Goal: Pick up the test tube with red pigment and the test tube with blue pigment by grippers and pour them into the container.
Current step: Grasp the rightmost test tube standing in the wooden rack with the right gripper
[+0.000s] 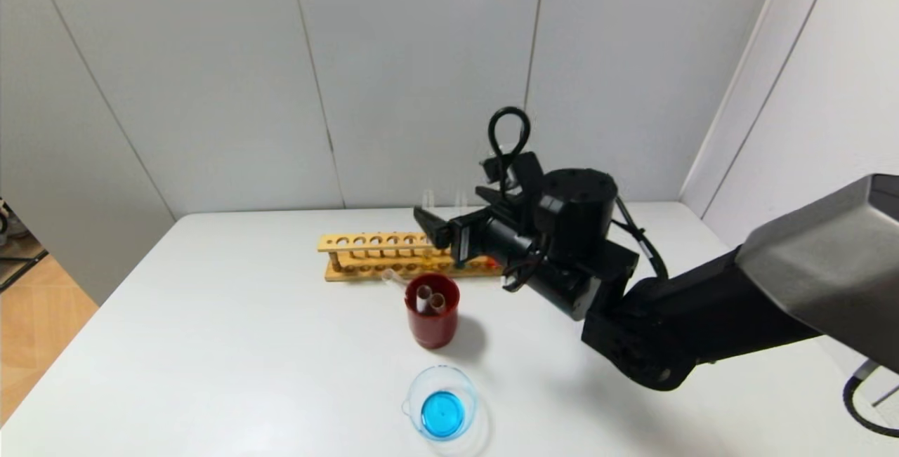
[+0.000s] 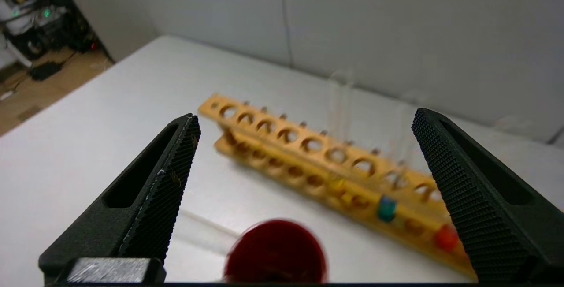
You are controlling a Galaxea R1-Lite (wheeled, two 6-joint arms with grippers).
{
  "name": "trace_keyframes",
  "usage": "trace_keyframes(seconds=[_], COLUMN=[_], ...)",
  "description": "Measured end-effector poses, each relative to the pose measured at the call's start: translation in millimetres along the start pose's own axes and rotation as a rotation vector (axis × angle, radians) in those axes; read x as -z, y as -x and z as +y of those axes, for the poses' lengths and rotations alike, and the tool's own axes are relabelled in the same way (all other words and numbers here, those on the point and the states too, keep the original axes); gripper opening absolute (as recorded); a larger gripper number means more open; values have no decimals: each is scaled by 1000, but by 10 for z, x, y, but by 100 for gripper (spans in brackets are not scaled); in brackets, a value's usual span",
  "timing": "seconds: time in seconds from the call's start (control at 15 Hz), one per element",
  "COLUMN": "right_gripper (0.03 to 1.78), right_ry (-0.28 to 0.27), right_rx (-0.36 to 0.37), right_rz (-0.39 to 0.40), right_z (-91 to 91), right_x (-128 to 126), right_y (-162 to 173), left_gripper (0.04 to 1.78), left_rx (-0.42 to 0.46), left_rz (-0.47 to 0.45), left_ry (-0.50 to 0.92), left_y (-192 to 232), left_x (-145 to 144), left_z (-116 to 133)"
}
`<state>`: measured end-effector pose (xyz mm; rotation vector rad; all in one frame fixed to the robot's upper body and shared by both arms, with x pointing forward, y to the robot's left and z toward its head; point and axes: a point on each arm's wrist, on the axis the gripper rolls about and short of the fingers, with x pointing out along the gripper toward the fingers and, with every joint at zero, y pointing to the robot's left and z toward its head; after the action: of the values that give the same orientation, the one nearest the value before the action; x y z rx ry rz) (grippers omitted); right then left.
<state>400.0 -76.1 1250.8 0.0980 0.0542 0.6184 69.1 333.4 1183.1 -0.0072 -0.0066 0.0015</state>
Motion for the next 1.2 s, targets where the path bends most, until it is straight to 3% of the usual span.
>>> trace_keyframes(seconds=[0.27,0.53,0.67,1.0,1.2], right_gripper=[175,175,175,175,175], right_ry=[9,47,42,43,43], right_rx=[95,163,178,176,179], right_rz=[-42,40,82,15,33], right_z=[-376,-588,-623,-628,-635], right_x=[-257,-123,-25,94,166], right_y=[222,503,626,862,874], left_gripper=[175,175,175,175,175], left_rx=[0,0,0,0,0], left_rz=[0,0,0,0,0], left_ry=[-1,-1,0,0,0], left_y=[0,0,0,0,0], left_x=[0,0,0,0,0], left_z=[0,0,0,0,0])
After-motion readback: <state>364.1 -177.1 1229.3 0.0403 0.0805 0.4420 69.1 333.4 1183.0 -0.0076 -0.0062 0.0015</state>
